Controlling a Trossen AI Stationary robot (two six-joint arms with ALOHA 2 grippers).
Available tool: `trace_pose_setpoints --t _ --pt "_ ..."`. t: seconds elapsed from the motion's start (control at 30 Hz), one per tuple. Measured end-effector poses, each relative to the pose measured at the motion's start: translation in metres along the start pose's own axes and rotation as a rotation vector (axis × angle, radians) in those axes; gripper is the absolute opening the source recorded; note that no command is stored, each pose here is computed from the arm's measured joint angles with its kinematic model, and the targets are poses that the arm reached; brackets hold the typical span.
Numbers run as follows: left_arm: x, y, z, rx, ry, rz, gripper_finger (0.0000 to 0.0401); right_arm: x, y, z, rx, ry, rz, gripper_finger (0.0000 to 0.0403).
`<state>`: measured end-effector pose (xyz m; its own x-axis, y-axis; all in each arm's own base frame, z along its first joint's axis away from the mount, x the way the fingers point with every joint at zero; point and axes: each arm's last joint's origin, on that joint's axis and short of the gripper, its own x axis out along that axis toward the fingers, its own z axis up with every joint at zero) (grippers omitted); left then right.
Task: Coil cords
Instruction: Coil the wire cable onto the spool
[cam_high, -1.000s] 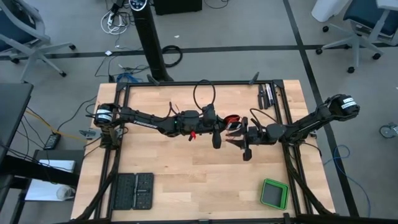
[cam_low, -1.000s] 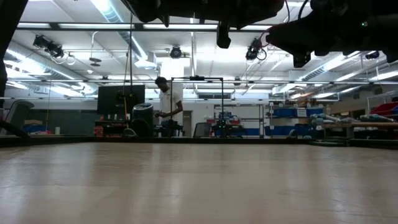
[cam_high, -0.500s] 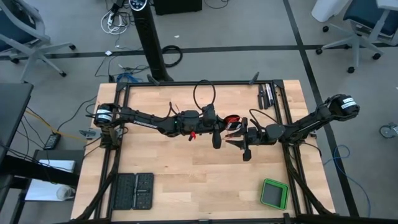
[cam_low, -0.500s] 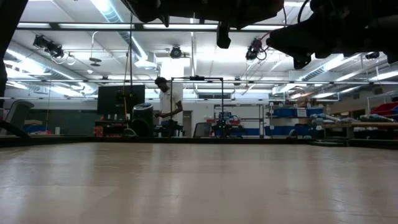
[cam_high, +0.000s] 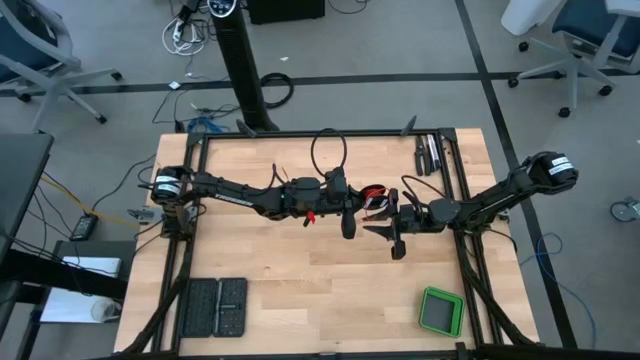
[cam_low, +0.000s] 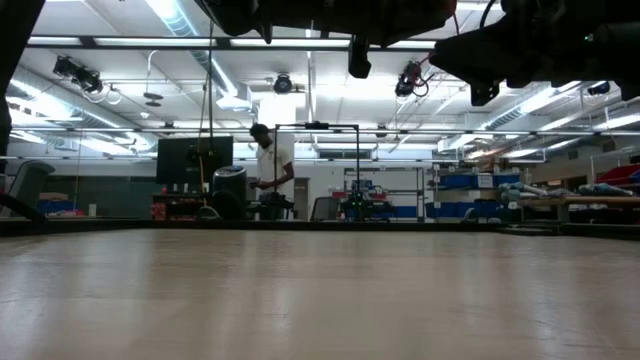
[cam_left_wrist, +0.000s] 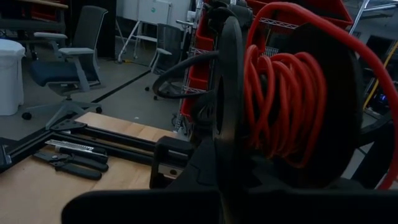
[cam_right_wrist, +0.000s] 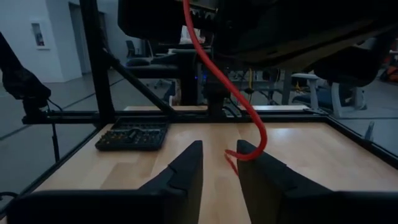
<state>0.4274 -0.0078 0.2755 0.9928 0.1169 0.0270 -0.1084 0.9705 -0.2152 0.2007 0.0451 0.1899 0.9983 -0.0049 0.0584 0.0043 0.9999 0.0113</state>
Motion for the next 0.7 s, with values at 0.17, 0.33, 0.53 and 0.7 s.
trace_pose_setpoints --t 0.17,0.33,0.53,0.7 --pt "0.000 0.000 0.000 0.007 0.000 0.000 0.0001 0.000 -0.001 0.000 0.000 0.000 -0.008 0.0071" --pt "0.000 0.000 0.000 0.026 0.001 0.001 0.0001 0.000 -0.002 0.000 -0.006 0.000 -0.015 0.0009" --pt "0.000 0.000 0.000 0.025 0.001 0.001 0.0001 0.000 -0.005 -0.006 0.034 0.053 -0.118 0.0003" --pt "0.000 0.000 0.000 0.013 0.002 -0.007 0.0001 -0.001 -0.011 -0.011 0.081 0.110 -0.242 0.0002"
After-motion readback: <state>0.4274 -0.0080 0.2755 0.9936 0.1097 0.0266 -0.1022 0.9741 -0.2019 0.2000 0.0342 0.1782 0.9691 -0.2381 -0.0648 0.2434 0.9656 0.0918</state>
